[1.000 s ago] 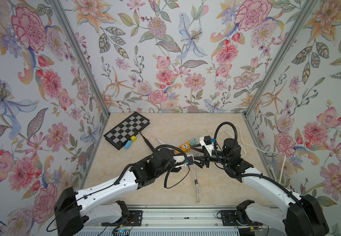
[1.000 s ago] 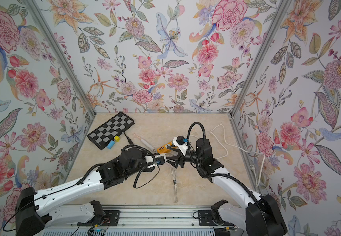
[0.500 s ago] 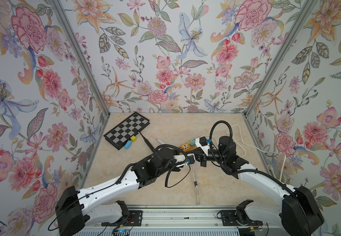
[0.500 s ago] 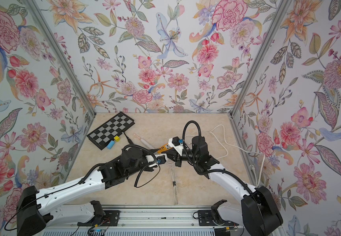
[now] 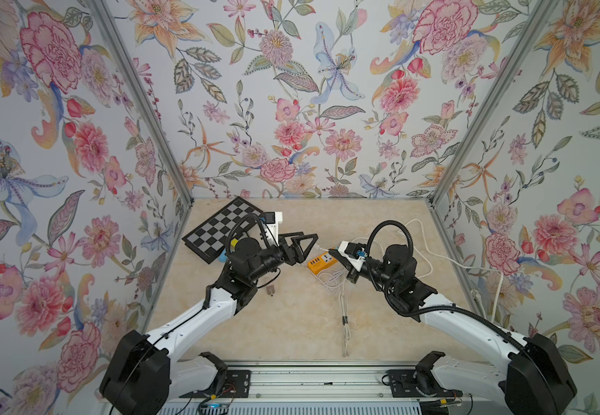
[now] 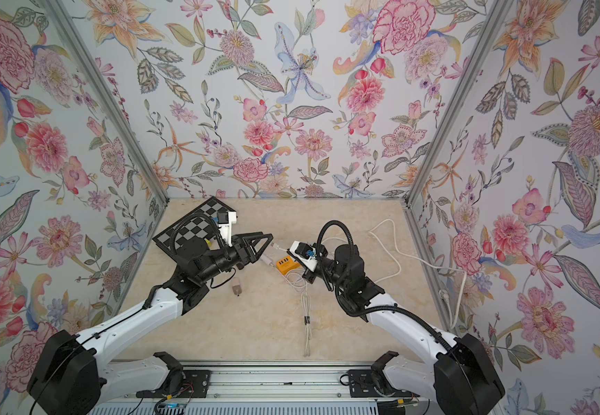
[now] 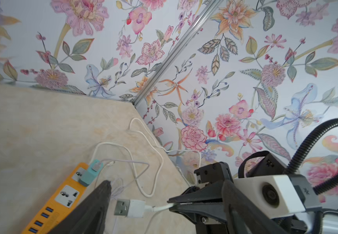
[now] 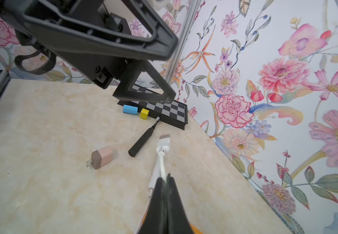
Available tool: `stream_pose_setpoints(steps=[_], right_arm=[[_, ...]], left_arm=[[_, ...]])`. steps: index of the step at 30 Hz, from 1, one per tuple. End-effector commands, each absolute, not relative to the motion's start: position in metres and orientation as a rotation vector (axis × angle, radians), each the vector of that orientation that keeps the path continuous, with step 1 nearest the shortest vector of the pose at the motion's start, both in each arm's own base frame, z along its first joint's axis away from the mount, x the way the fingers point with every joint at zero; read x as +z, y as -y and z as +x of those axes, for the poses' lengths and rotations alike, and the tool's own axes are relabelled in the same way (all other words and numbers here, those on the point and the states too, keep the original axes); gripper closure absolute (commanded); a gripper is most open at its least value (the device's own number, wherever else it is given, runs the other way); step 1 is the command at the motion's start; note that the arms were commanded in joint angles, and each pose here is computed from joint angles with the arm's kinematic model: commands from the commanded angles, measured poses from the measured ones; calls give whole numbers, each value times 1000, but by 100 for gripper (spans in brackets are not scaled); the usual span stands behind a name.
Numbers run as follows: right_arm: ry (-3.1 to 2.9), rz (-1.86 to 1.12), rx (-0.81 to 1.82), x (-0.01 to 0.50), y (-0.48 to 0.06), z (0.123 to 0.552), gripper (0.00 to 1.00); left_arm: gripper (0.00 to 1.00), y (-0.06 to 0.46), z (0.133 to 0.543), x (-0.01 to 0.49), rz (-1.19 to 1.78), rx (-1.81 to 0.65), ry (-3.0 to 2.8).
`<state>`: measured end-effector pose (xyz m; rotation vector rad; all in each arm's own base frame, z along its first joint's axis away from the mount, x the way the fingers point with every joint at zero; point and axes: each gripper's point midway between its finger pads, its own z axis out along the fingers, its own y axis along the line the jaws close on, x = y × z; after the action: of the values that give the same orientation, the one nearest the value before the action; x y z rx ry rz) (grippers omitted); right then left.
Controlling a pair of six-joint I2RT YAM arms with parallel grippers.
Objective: Charge the electric toothbrush
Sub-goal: Pick up the charging cable from the center of the board.
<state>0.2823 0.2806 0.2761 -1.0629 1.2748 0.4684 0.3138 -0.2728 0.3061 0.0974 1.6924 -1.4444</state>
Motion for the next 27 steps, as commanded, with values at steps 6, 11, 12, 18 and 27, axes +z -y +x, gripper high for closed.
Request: stream_pose_setpoints(steps=[6,11,12,18,27], right_arm=[[-1140,-1026,452,320,-286,283,100],[-1170,-970,543,327,-287,280,100],[-1163,-969,563,329,-288,278,100],[-1182,-958,618,327,-292,280,100],[-1203,-930,644,327,-296,288,100]], left_arm=[[23,268,311,344,-8,-1886,-1471],[37,271,313,352,18,-1949,-1405],[38,271,314,349,11,-1941,-1411],[43,271,319,345,3,-1897,-1435],[62,269,314,350,9,-1908,-1416]])
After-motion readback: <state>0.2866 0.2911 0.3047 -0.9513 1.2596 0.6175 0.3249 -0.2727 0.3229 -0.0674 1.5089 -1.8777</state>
